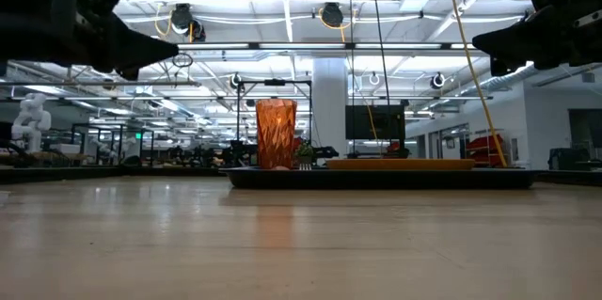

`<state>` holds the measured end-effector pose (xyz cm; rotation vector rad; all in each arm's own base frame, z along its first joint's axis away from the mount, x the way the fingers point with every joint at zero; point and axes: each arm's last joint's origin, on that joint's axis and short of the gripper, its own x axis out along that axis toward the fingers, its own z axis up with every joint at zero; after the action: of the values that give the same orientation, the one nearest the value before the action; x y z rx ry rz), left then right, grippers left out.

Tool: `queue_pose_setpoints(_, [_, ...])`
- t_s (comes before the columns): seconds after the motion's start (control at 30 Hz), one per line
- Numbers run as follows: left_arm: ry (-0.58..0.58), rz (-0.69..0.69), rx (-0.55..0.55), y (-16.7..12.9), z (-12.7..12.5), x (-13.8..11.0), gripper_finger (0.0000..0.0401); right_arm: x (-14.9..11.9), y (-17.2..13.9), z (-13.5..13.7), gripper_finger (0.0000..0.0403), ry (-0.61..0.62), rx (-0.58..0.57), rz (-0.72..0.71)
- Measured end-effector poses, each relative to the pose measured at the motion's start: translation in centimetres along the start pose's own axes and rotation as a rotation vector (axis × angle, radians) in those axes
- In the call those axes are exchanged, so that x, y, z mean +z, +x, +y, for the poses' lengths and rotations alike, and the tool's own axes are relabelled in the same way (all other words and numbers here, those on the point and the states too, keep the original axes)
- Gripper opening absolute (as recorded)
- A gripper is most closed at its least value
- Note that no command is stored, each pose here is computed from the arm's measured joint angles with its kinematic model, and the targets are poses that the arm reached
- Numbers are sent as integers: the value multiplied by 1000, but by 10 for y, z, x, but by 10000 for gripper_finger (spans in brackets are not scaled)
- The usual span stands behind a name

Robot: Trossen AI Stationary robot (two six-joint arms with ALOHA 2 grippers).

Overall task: Pick and place plate/cup/fork/spoon on tray
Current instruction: Return to Home Position

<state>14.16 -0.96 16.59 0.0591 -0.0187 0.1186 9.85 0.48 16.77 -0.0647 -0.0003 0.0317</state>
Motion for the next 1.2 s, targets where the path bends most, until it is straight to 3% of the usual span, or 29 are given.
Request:
queue_pose_setpoints(0.33, [-40, 120, 4, -7, 5, -9, 2, 0, 0, 0, 0, 0, 0, 0])
queue_pose_setpoints(0.87, [14, 18, -74, -17, 7, 3, 1, 0, 0, 0, 0, 0, 0, 0])
queue_pose_setpoints(1.2, [21, 19, -54, -22, 13, 3, 2, 0, 0, 0, 0, 0, 0, 0])
